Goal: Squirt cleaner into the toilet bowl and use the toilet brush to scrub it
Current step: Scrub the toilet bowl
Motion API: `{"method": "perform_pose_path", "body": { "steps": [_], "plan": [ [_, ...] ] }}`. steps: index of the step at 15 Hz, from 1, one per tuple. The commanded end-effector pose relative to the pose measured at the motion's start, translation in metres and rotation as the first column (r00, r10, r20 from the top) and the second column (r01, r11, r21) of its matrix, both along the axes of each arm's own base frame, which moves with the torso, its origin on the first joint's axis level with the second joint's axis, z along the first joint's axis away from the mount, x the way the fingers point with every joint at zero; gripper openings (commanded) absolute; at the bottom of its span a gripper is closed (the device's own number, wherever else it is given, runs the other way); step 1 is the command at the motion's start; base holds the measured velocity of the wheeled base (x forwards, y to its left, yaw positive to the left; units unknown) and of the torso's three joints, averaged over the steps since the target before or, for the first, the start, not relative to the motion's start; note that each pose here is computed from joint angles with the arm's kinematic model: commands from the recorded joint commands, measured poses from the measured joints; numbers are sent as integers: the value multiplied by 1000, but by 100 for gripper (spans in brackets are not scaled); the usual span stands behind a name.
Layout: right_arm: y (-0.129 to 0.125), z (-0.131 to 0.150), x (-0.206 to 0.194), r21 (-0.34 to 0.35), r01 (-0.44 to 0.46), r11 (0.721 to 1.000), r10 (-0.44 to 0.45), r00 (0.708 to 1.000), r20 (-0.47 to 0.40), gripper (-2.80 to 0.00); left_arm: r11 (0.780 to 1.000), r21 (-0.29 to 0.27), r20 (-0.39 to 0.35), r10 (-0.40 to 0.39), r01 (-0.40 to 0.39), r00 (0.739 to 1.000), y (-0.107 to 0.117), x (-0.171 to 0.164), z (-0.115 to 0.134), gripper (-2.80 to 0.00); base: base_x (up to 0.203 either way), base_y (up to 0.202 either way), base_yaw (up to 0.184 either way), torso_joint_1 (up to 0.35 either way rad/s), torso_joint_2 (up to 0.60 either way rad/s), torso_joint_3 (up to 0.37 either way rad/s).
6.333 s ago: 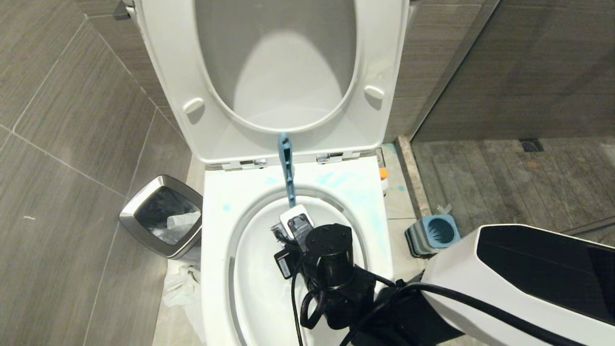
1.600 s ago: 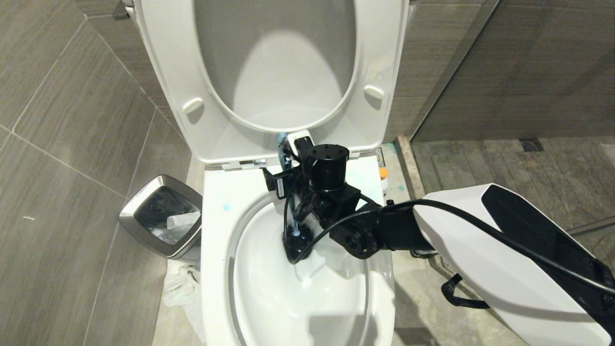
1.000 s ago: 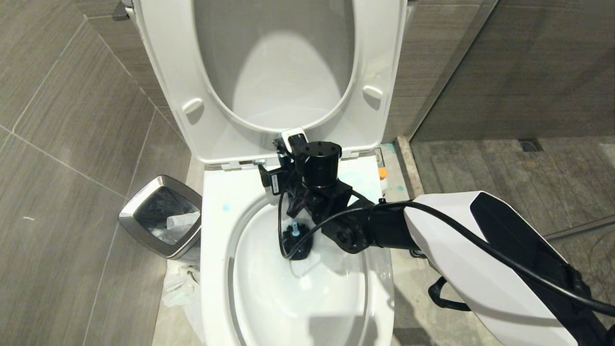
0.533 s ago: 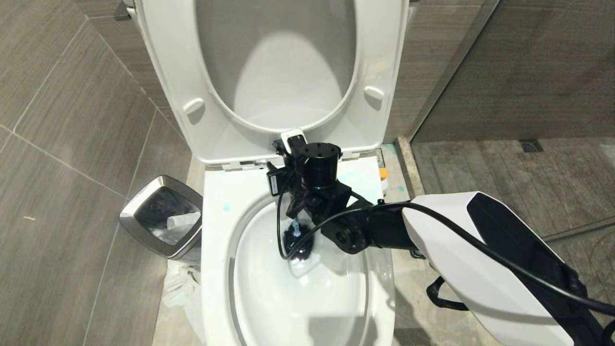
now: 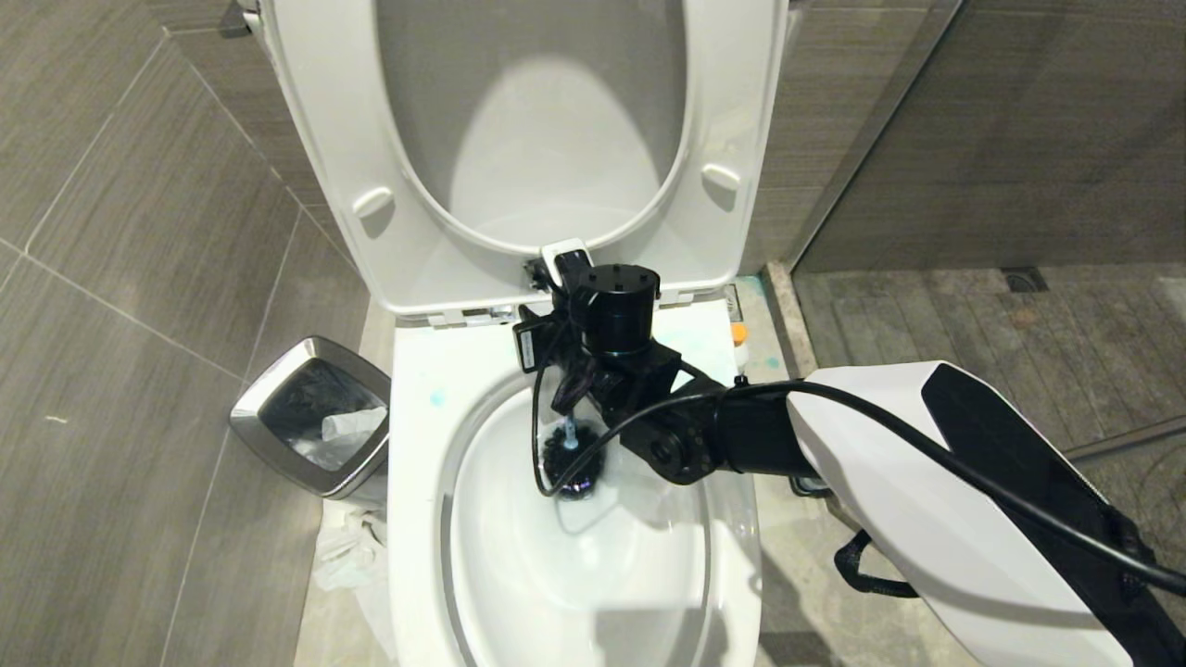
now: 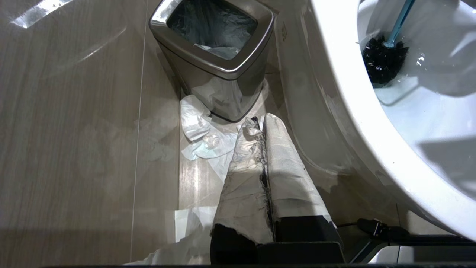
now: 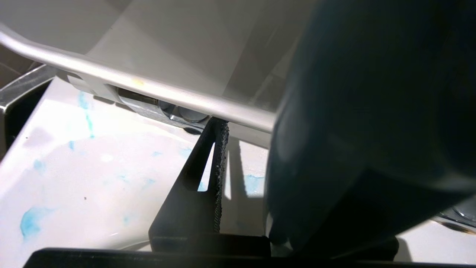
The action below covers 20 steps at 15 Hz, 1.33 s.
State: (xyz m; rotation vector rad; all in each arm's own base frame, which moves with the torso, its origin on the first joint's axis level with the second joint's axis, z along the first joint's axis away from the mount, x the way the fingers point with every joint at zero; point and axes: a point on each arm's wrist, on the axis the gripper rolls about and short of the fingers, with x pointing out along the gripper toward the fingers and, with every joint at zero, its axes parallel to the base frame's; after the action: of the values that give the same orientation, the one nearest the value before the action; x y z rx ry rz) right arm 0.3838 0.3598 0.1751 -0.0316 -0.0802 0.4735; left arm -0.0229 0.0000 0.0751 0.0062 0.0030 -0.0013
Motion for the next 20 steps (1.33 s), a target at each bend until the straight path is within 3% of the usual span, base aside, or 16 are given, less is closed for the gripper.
{"method": "perform_pose_path", "body": {
  "steps": [1,5,10,15,17,20],
  "plan": [
    [-6,28,-15,30,8,1000,-9,999,33,-280,1000,0,0,1,-1,1000,0,0,0,-280,0,0,0,0,0,0],
    [-14,24,-44,-15,-4,1000,3,1000,-15,-280,1000,0,-1,1,-1,1000,0,0,0,-280,0,0,0,0,0,0],
    [-30,30,-89,24,-37,999,37,999,32,-280,1000,0,-2,1,-1,1000,0,0,0,-280,0,0,0,0,0,0],
    [-41,21,-119,-100,-34,994,54,978,203,-280,1000,0,-2,1,-1,1000,0,0,0,-280,0,0,0,0,0,0],
    [-44,17,-133,-145,-45,988,76,973,218,-280,1000,0,0,1,-1,1000,0,0,0,-280,0,0,0,0,0,0],
    [-47,25,-154,-154,-76,985,110,968,225,-280,1000,0,-2,1,-1,1000,0,0,0,-280,0,0,0,0,0,0]
  ]
}}
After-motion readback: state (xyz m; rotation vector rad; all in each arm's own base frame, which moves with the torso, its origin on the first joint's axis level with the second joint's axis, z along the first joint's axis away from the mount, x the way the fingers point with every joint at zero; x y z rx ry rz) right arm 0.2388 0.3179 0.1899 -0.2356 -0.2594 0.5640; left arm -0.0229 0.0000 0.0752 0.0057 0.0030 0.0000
